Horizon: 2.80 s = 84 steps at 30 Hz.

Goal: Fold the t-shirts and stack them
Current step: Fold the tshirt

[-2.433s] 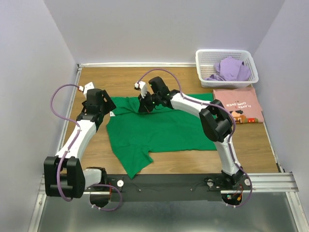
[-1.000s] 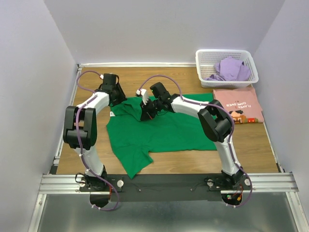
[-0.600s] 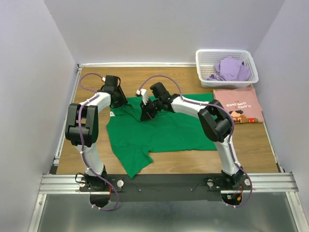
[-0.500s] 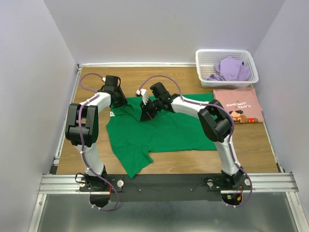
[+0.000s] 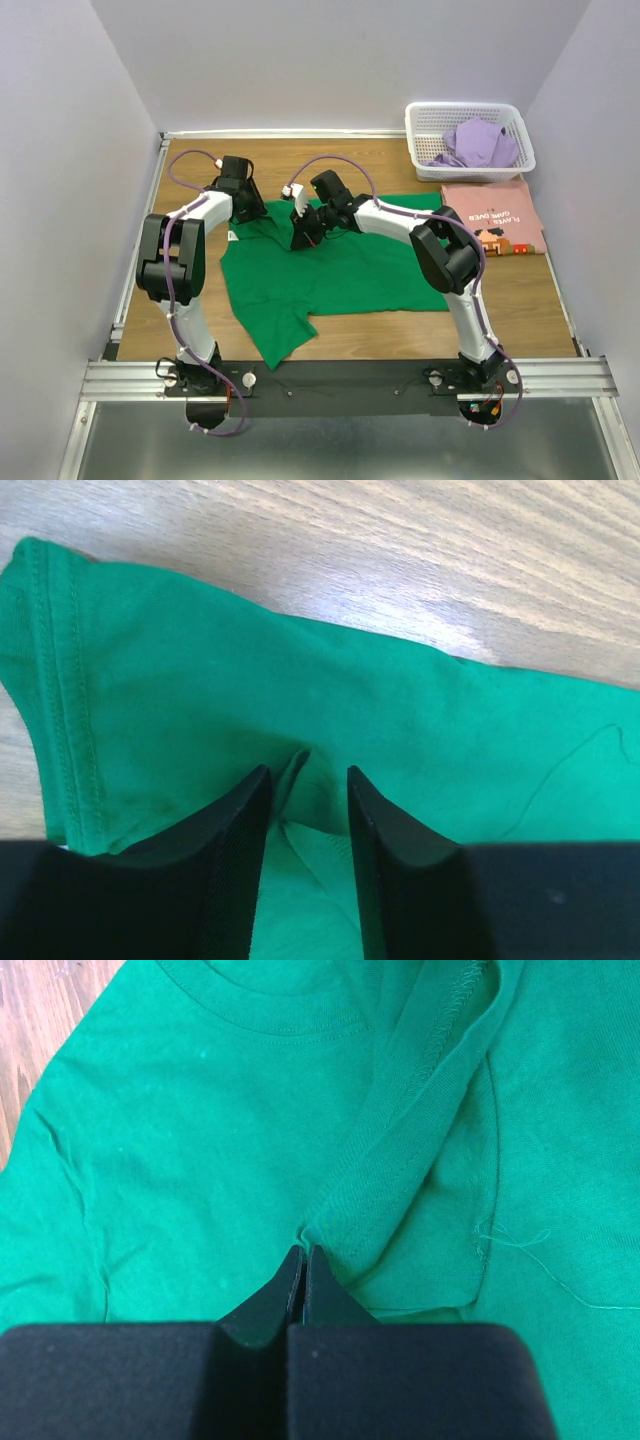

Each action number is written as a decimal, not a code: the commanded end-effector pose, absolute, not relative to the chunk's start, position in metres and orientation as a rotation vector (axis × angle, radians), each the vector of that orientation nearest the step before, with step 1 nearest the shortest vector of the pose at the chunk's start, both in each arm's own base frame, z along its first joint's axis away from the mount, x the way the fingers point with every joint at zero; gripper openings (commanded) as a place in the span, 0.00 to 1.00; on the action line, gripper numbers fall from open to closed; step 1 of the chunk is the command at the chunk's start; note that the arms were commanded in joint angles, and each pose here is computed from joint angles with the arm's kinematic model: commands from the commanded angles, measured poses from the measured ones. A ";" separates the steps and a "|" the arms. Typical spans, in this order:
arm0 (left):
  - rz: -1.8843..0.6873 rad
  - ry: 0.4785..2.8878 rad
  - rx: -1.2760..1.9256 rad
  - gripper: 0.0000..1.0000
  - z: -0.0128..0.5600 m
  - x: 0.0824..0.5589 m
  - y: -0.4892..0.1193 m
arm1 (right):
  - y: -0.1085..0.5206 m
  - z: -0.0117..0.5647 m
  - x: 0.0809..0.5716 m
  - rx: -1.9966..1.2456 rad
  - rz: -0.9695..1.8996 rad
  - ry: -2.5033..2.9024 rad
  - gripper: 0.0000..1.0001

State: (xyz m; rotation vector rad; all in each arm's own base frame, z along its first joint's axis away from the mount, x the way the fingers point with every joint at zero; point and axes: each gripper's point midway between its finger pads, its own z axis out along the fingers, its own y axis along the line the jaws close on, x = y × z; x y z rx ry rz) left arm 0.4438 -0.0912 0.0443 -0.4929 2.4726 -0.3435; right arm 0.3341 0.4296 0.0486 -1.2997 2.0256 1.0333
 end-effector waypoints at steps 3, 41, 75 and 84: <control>-0.241 2.368 -0.466 0.46 0.082 0.455 -0.084 | 0.435 0.055 0.332 -1.311 1.060 2.006 0.01; -0.187 2.479 -0.453 0.43 0.046 0.443 -0.089 | 0.436 0.058 0.331 -1.309 1.068 2.000 0.01; -0.054 2.389 -0.412 0.19 0.088 0.449 -0.085 | 0.435 0.058 0.330 -1.307 1.070 2.004 0.02; -0.062 2.396 -0.405 0.08 0.092 0.441 -0.087 | 0.434 0.059 0.329 -1.306 1.066 2.008 0.01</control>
